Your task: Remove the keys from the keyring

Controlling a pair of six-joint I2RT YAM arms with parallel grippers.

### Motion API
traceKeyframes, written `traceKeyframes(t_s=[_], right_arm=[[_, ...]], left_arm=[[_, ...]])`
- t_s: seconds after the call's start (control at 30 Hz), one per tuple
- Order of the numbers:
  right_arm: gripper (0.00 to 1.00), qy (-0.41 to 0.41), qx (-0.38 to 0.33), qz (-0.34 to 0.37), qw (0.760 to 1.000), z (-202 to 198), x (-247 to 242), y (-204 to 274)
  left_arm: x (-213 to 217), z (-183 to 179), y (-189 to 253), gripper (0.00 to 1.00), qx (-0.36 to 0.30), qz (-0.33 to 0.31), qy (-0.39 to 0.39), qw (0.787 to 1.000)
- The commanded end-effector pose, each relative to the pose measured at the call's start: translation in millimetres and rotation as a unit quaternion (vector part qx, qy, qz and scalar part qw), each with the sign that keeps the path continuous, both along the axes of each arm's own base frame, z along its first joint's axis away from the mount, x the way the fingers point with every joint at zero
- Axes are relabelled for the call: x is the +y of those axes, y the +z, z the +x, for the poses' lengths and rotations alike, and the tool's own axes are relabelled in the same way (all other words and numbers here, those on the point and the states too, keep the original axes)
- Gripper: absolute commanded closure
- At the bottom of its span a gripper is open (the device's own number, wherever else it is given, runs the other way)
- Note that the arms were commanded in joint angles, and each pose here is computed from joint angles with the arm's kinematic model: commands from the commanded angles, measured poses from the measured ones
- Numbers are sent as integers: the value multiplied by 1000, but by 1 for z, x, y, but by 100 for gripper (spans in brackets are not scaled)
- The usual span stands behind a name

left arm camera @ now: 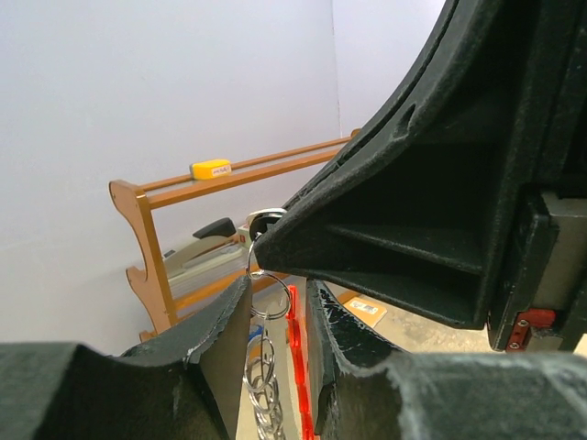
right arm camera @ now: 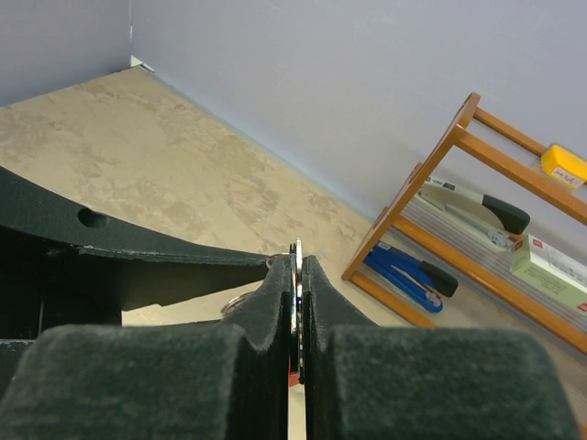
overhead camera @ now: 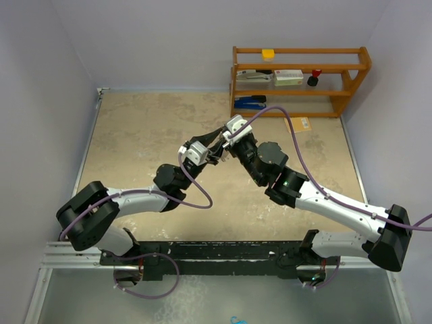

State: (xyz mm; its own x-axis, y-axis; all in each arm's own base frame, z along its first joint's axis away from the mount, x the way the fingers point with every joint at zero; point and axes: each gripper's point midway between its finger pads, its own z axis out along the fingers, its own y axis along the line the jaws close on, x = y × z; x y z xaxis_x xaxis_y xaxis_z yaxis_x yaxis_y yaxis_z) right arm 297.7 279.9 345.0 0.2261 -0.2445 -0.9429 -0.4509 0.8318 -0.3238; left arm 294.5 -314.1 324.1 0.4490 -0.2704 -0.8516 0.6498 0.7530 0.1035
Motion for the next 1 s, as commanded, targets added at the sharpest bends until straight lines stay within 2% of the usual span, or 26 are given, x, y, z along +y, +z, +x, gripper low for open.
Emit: traceKeyframes(t_s=[0.0, 0.43, 0.87, 0.9, 0.97], right_arm=[[100, 12, -26, 49, 998, -8, -1, 32], [100, 32, -23, 61, 997, -14, 3, 34], [100, 49, -17, 68, 996, -21, 6, 37], [100, 49, -17, 68, 996, -21, 6, 37], [100, 50, -18, 69, 996, -22, 6, 38]], left_arm=[[-2, -5, 28, 72, -27, -40, -13, 999], [-5, -3, 25, 72, -22, -49, -16, 998], [12, 11, 19, 72, -17, -85, 35, 996], [11, 11, 19, 74, -19, -83, 37, 996], [12, 14, 19, 90, -18, -84, 43, 995]])
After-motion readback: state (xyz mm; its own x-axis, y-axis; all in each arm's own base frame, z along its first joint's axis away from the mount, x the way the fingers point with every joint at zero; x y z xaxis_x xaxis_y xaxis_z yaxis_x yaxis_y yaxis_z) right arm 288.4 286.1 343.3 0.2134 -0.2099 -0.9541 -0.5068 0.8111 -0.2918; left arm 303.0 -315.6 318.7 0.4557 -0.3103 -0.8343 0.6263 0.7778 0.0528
